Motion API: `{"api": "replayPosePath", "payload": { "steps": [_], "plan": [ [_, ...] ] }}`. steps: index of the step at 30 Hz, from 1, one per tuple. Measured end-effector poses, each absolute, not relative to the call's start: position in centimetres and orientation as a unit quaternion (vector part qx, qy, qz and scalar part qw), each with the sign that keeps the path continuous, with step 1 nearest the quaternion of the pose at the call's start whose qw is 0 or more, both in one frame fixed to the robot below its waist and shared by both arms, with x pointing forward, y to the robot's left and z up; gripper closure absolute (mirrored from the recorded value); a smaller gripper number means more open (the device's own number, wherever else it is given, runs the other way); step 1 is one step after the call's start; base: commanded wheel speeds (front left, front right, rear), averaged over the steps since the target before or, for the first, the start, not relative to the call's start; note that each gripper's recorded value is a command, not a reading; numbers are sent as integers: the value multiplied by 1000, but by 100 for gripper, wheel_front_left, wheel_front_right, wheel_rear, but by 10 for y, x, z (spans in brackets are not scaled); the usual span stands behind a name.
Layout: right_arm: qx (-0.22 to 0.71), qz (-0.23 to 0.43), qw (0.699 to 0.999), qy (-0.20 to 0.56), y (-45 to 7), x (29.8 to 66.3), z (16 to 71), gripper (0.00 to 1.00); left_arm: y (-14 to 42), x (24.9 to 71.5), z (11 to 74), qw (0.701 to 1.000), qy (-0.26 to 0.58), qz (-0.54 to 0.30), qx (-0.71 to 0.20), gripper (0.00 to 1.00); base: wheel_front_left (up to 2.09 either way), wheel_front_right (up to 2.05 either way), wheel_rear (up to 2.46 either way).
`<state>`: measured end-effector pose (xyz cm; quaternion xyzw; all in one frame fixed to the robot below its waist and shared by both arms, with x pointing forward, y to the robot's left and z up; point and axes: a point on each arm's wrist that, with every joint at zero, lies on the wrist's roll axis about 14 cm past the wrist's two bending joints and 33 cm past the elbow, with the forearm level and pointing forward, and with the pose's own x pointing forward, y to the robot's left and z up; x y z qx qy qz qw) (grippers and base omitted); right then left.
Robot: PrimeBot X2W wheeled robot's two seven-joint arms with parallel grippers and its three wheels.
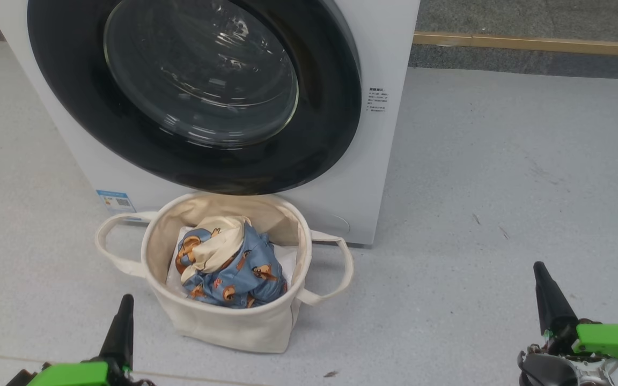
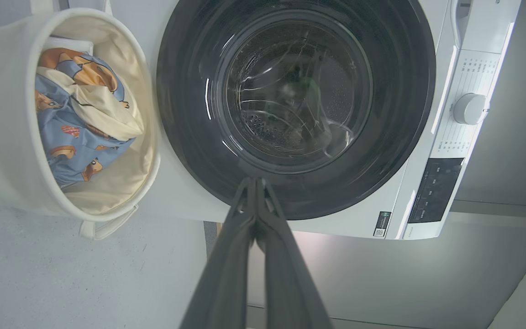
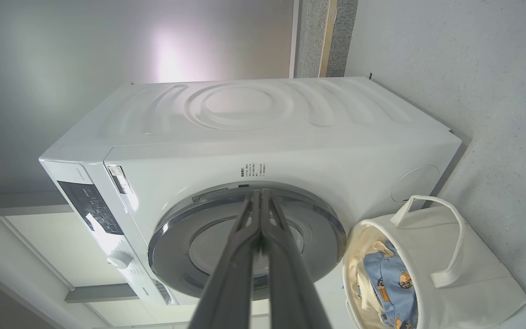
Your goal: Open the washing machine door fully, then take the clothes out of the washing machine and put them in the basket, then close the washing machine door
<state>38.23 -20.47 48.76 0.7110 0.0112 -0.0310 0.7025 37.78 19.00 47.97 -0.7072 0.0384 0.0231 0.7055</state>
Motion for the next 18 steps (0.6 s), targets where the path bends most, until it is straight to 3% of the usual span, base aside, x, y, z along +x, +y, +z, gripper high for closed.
{"api": "replayPosePath", "payload": {
  "steps": [18],
  "plan": [
    [711,-31,702,11,-205,382,488,100,190,378,480,706,38,23,-707,100,0,0,0]
  ]
}}
